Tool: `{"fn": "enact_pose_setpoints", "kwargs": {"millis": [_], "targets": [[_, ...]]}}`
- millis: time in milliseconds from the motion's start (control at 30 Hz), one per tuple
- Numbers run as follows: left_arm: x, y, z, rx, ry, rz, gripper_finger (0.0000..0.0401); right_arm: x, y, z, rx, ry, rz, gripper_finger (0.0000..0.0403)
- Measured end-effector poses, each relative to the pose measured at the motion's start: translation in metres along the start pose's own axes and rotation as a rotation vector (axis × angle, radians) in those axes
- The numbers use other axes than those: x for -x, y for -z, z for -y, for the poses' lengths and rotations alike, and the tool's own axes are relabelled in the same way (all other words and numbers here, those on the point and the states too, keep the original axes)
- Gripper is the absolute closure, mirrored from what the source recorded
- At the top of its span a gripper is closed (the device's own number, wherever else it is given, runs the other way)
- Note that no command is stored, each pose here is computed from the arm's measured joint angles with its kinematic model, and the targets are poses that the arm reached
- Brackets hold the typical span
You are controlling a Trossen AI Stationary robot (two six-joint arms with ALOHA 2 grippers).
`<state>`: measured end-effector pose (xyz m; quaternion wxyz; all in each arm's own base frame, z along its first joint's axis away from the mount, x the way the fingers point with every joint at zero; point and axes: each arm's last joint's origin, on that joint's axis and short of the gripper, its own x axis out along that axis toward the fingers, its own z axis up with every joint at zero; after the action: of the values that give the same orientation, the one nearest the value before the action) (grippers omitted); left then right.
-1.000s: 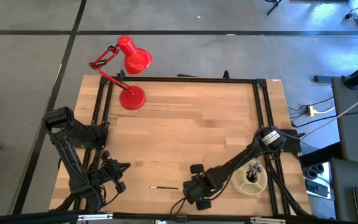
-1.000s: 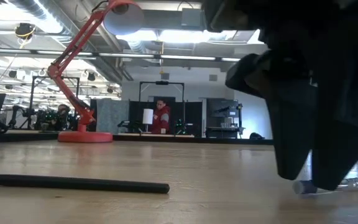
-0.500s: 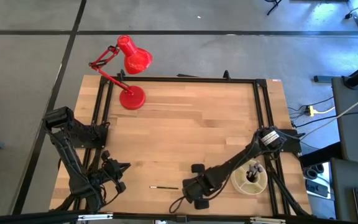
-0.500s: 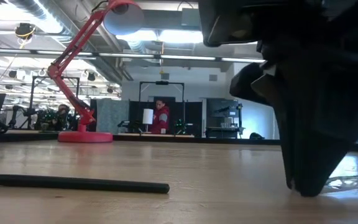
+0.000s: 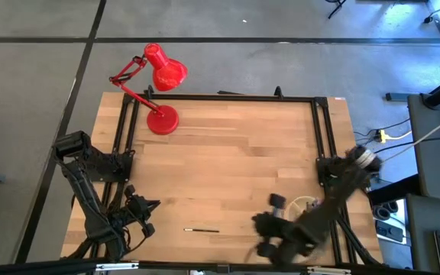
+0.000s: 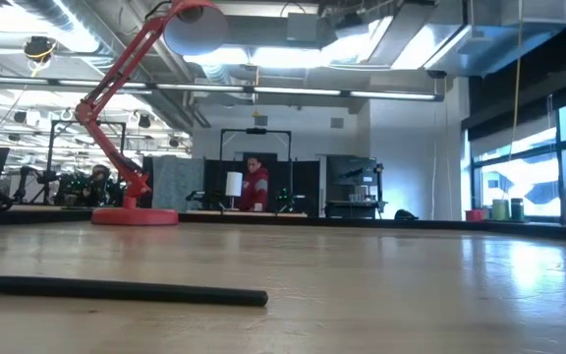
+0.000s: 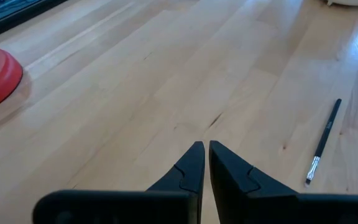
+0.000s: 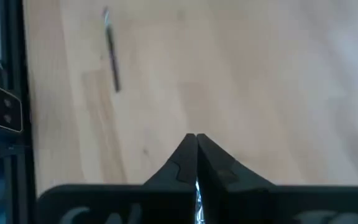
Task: Sort items
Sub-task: Put the eyeshadow brush into the brush organizer
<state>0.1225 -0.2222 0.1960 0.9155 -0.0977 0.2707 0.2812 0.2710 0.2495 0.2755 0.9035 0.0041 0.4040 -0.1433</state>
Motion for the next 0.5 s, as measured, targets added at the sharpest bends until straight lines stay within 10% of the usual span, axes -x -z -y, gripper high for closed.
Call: {"fn": "enact_pose_setpoints", "kwargs": {"millis": [233, 500], "targets": [[0.000, 0.000, 0.000, 0.002, 0.001, -0.001, 0.0381, 0.099, 0.023, 0.037, -0.046, 0.045, 0.241, 0.0402], [0.000, 0.000, 0.001, 0.004, 0.003, 0.000, 0.0381, 0.141, 0.059, 0.052, 0.023, 0.054, 0.465, 0.0402]]}}
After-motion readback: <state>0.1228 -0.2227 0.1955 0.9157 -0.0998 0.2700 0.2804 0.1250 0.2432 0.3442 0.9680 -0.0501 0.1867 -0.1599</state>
